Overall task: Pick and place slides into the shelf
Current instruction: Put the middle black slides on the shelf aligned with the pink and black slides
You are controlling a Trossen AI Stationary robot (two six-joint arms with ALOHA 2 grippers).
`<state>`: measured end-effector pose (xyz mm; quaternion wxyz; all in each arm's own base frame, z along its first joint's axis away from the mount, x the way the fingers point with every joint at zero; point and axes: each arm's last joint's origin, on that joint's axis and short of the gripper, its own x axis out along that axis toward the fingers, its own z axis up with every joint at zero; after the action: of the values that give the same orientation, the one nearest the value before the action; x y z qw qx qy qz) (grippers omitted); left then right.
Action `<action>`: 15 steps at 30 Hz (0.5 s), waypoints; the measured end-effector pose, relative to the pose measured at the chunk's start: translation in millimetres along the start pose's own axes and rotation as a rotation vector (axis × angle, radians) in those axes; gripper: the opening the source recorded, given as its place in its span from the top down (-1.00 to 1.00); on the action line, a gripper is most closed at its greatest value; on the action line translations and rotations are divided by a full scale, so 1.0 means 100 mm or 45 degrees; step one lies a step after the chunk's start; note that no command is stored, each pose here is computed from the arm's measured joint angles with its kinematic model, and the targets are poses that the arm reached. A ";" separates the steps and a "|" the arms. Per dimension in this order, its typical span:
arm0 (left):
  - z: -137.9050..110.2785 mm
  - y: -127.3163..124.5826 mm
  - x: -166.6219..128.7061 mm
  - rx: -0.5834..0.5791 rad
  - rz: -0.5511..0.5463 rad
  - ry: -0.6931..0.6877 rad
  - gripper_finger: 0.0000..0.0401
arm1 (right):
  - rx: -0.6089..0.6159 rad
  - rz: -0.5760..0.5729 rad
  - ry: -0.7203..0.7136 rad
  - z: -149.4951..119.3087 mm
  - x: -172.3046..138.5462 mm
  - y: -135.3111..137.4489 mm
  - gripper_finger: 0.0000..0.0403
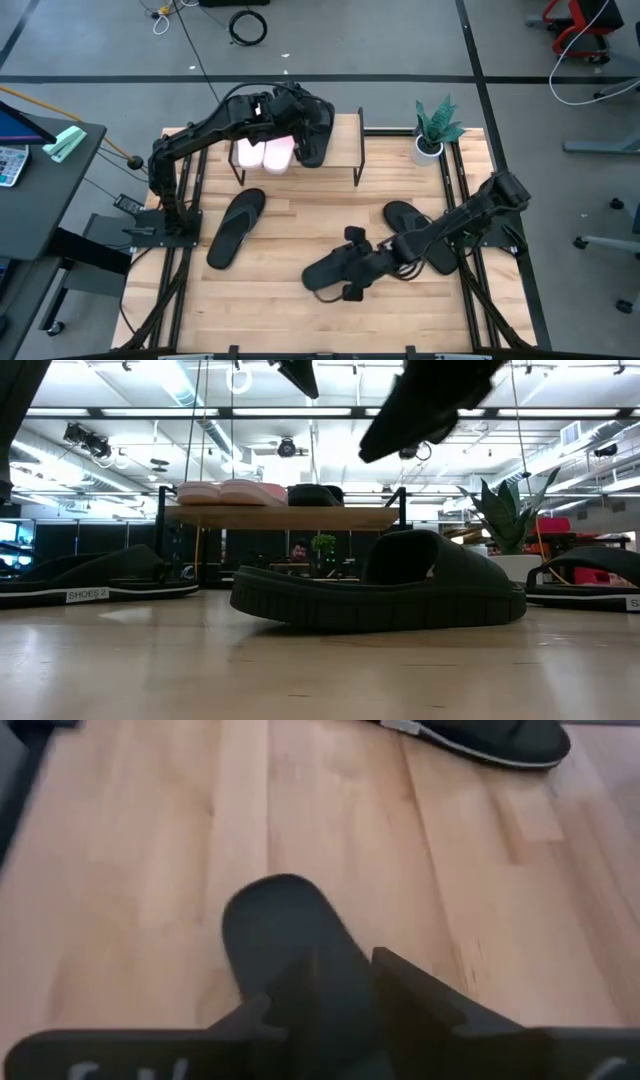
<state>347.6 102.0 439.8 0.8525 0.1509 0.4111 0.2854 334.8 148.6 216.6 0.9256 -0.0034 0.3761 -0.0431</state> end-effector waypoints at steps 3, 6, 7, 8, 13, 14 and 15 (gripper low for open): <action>0.00 0.00 0.00 0.000 0.000 0.000 0.54 | -0.019 -0.045 0.108 -0.01 0.13 0.04 0.41; 0.00 0.00 0.00 0.001 0.000 -0.001 0.54 | 0.053 -0.096 0.203 -0.06 0.26 0.06 0.35; 0.00 0.00 0.00 0.001 0.000 0.000 0.54 | 0.094 -0.106 0.210 -0.06 0.29 0.07 0.33; 0.00 0.00 0.00 0.001 0.000 0.000 0.54 | 0.121 -0.111 0.215 -0.06 0.33 0.08 0.32; 0.00 0.00 0.00 0.002 0.000 0.001 0.58 | 0.105 -0.202 0.261 -0.14 0.37 0.06 0.31; 0.00 0.00 0.00 0.004 -0.001 0.004 0.59 | 0.083 -0.249 0.277 -0.16 0.37 0.04 0.31; -0.01 0.00 0.00 0.008 -0.003 0.010 0.60 | 0.062 -0.298 0.293 -0.18 0.34 0.01 0.31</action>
<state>347.1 101.8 439.1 0.8506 0.1518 0.4156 0.2839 347.2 147.5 179.9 0.8649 -0.0199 0.4754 -0.1599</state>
